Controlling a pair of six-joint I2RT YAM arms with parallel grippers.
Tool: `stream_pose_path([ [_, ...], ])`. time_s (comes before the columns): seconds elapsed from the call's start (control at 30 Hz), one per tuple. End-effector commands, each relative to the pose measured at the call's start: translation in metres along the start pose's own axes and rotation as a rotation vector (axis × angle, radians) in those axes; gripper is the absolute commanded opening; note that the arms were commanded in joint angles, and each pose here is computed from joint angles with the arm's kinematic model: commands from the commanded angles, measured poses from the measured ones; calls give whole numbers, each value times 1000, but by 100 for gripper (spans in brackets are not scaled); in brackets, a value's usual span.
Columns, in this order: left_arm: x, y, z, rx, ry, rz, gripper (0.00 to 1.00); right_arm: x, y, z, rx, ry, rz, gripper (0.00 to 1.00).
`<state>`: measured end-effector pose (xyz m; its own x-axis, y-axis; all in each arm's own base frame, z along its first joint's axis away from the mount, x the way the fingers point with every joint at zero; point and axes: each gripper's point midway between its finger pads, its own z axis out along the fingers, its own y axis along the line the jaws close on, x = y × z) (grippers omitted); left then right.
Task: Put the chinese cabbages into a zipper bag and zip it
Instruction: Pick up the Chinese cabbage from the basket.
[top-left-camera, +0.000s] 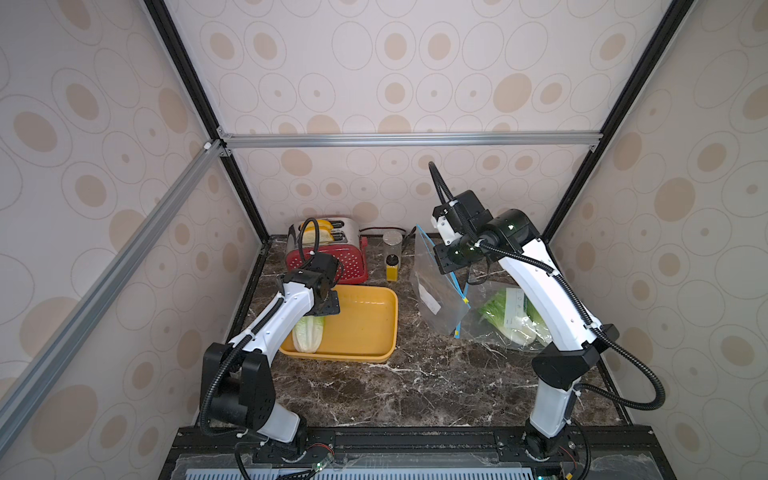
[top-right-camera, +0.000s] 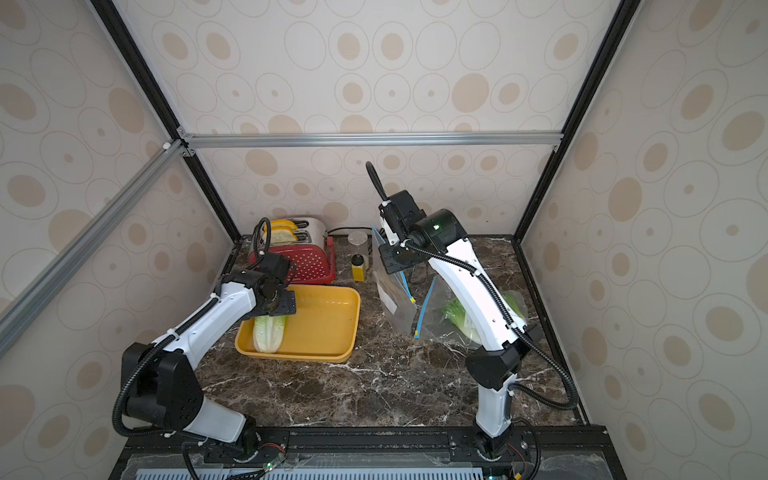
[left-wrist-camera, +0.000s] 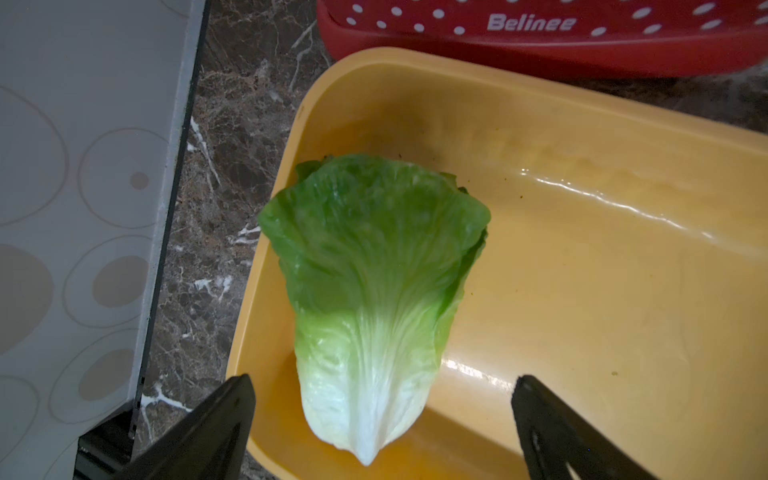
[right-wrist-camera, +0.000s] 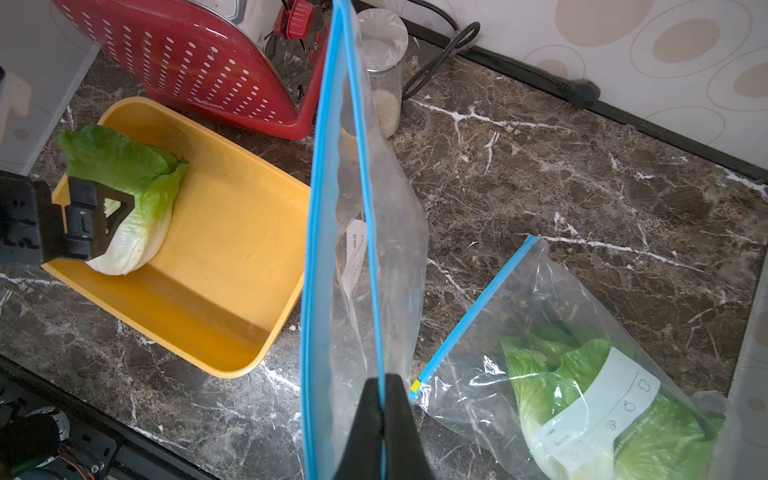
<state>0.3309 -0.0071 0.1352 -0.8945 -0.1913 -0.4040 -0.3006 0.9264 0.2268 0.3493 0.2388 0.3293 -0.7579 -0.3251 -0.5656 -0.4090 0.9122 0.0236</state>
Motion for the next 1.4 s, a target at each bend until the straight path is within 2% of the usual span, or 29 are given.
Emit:
stream_pose_path([
  [0.0,-7,6,14,-52,1,23,99,2,1,-12,-6,-17,-15,0],
  [0.43,12,-1,75,-79,101,56,99,-1,5,-4,-16,-6,3,0],
  [0.6,11,0,80,-91,91,41,99,-2,6,-3,-19,-7,9,0],
  [0.67,10,0,76,-84,80,30,93,-2,6,-4,-21,-7,12,0],
  [0.83,3,-4,63,-30,37,-13,74,-3,7,-5,-26,-14,11,0],
  [1.07,-10,-5,33,60,-38,-91,69,-2,6,-6,-22,-16,20,0],
  [1.27,-36,-5,-23,211,-185,-221,65,0,6,-8,-26,-18,40,0],
  [1.37,-58,-16,-63,386,-306,-301,62,1,4,-7,-22,-17,49,0],
])
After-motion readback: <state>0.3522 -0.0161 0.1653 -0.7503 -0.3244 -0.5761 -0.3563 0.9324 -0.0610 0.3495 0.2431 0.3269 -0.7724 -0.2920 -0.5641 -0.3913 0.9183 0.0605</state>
